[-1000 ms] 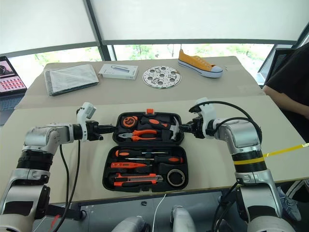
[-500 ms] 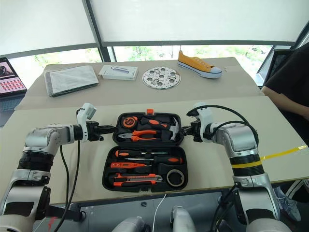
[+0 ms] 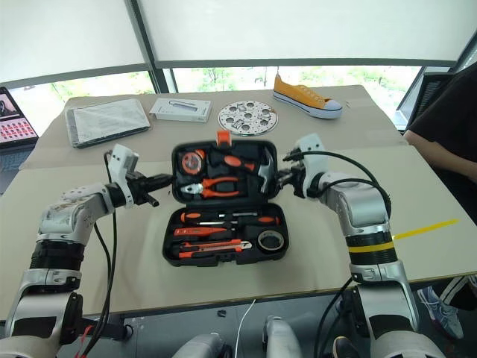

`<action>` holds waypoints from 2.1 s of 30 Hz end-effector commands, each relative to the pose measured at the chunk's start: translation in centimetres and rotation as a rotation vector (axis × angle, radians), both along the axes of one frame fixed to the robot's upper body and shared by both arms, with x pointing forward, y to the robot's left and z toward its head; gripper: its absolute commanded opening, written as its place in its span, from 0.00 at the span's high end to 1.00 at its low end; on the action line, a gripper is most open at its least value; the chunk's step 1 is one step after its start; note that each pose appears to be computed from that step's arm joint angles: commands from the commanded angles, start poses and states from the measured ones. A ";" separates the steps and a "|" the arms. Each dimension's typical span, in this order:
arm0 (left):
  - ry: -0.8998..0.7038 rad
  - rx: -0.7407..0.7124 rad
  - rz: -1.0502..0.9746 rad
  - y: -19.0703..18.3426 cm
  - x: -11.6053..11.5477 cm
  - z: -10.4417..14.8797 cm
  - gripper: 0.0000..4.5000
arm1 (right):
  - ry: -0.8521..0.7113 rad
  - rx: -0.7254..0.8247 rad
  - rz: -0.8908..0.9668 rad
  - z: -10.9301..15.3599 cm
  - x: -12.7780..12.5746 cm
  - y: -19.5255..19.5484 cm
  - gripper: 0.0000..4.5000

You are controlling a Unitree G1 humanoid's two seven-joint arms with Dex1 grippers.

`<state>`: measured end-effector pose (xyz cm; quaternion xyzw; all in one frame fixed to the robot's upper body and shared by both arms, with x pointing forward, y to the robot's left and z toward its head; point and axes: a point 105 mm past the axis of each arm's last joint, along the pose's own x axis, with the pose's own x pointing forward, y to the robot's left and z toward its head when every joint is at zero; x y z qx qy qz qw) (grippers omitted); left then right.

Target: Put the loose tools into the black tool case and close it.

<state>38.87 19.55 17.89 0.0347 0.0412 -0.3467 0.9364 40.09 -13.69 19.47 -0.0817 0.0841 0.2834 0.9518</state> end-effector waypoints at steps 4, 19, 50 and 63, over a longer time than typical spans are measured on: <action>-0.224 0.142 -0.046 -1.1 -1.3 1.5 1.00 | -0.214 -0.097 0.082 0.7 -1.5 1.1 1.00; -0.180 0.136 0.098 2.2 -7.5 -0.6 0.54 | -0.335 -0.179 0.190 -0.6 -8.9 -1.7 0.57; -0.142 0.701 -0.435 -2.2 0.5 -4.3 0.98 | -0.074 -0.534 0.593 -8.1 -10.5 0.7 1.00; -0.159 0.434 -0.550 -2.3 -2.9 3.4 0.98 | -0.028 -0.424 0.547 -5.9 -12.2 -2.6 1.00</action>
